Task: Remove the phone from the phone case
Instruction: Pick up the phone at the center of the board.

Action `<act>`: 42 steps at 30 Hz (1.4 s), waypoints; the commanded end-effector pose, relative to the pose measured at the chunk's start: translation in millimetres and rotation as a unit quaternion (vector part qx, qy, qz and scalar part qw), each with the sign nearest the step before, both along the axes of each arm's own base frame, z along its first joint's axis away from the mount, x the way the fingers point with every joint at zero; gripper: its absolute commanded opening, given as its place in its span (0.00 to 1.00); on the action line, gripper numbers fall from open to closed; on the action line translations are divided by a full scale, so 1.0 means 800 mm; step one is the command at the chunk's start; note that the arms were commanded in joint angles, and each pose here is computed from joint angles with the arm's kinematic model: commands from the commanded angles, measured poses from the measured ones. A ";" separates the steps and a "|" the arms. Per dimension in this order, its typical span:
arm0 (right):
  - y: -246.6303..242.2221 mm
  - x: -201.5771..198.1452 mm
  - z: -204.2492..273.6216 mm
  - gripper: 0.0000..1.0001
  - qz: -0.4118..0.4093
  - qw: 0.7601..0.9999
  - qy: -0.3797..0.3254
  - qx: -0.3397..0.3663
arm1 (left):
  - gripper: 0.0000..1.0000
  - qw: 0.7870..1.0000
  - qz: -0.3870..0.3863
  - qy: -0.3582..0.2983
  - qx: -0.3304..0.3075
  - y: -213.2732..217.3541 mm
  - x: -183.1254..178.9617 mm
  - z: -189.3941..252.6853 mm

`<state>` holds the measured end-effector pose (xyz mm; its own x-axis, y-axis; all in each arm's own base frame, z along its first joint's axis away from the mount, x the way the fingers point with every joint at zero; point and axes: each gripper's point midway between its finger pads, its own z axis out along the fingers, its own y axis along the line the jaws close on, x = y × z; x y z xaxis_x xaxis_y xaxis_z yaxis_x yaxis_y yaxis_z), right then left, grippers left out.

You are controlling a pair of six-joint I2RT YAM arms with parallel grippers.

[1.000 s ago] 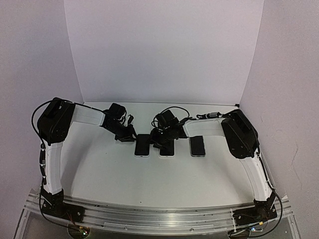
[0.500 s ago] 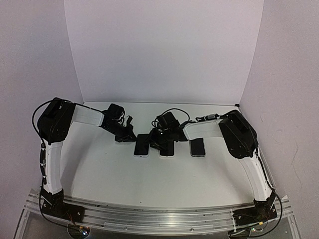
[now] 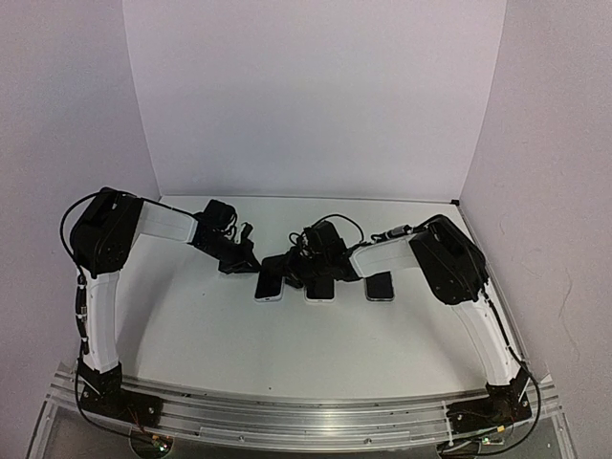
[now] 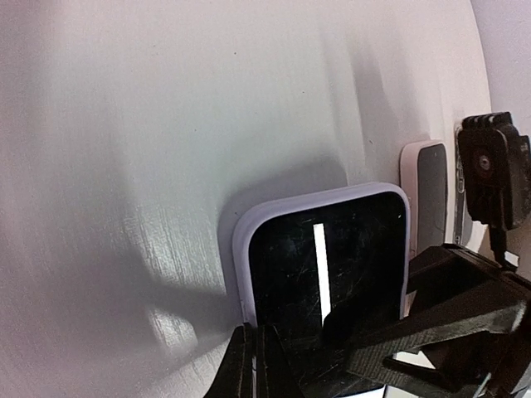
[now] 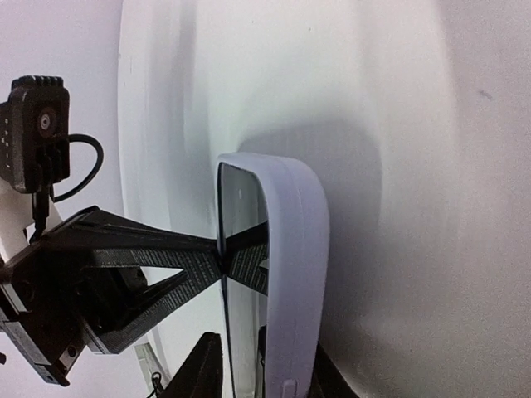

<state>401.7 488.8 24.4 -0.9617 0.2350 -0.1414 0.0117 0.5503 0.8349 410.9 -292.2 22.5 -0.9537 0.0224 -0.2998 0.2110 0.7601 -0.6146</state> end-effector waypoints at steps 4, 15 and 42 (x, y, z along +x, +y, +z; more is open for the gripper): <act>0.035 -0.007 0.056 0.02 0.030 0.995 -0.038 0.090 | 0.00 0.997 -0.068 -0.015 -0.035 -0.027 -0.021 0.038; 0.007 -0.017 0.195 0.00 0.065 0.968 -0.229 0.076 | 0.46 0.967 -0.159 -0.178 -0.091 0.046 -0.017 0.157; -0.006 -0.138 0.480 0.00 0.156 0.795 -0.542 0.223 | 0.66 0.831 -0.284 -0.352 -0.324 -0.003 -0.165 0.431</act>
